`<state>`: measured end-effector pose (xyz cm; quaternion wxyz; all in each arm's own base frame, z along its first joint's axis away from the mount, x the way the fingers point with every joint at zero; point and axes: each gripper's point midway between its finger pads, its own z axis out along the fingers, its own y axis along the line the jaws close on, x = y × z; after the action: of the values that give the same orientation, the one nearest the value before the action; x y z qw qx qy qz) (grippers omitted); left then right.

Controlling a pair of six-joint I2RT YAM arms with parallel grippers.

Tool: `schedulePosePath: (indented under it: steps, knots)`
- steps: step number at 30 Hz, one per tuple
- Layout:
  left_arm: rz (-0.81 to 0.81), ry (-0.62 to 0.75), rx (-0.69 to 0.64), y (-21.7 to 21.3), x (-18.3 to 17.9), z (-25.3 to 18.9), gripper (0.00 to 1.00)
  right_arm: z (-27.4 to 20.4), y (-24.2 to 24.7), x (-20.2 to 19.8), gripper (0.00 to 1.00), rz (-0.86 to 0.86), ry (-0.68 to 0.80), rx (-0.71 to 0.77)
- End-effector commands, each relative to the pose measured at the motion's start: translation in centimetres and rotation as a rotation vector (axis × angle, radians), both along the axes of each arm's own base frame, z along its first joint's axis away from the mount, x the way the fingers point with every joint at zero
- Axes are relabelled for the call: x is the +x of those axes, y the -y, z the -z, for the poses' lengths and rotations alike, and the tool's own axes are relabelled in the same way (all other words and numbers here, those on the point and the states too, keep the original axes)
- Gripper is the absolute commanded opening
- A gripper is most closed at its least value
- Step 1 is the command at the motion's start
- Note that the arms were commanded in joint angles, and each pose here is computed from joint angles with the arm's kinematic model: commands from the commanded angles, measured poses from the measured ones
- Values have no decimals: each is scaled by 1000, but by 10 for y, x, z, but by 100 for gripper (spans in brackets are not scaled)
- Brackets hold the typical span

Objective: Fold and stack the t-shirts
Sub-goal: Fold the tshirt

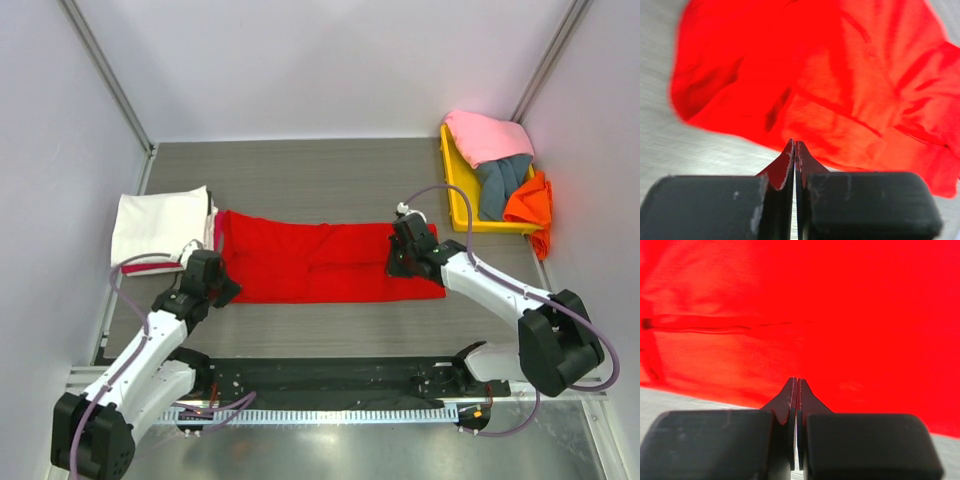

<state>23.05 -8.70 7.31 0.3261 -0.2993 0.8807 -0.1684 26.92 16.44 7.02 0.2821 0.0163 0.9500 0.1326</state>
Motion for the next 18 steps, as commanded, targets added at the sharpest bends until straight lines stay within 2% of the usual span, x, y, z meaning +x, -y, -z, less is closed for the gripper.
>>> schedulePosePath:
  steps: [1, 4, 6, 11, 18]
  knots:
    - [-114, -28, 48, -20, -9, 10, 0, 0, 27, 1, 1, 106, 41, -88]
    - [-176, -44, 83, -31, -7, 9, 0, 10, 44, 1, 1, 167, 33, -158]
    - [-147, -77, 109, -29, -5, 11, 0, 17, 48, -1, 1, 179, 16, -179]
    - [-70, -17, 110, -11, 31, -20, 0, 24, 59, -1, 1, 229, 11, -222]
    - [-26, -66, 185, 2, 81, -17, 0, 24, 74, 1, 1, 304, 33, -268]
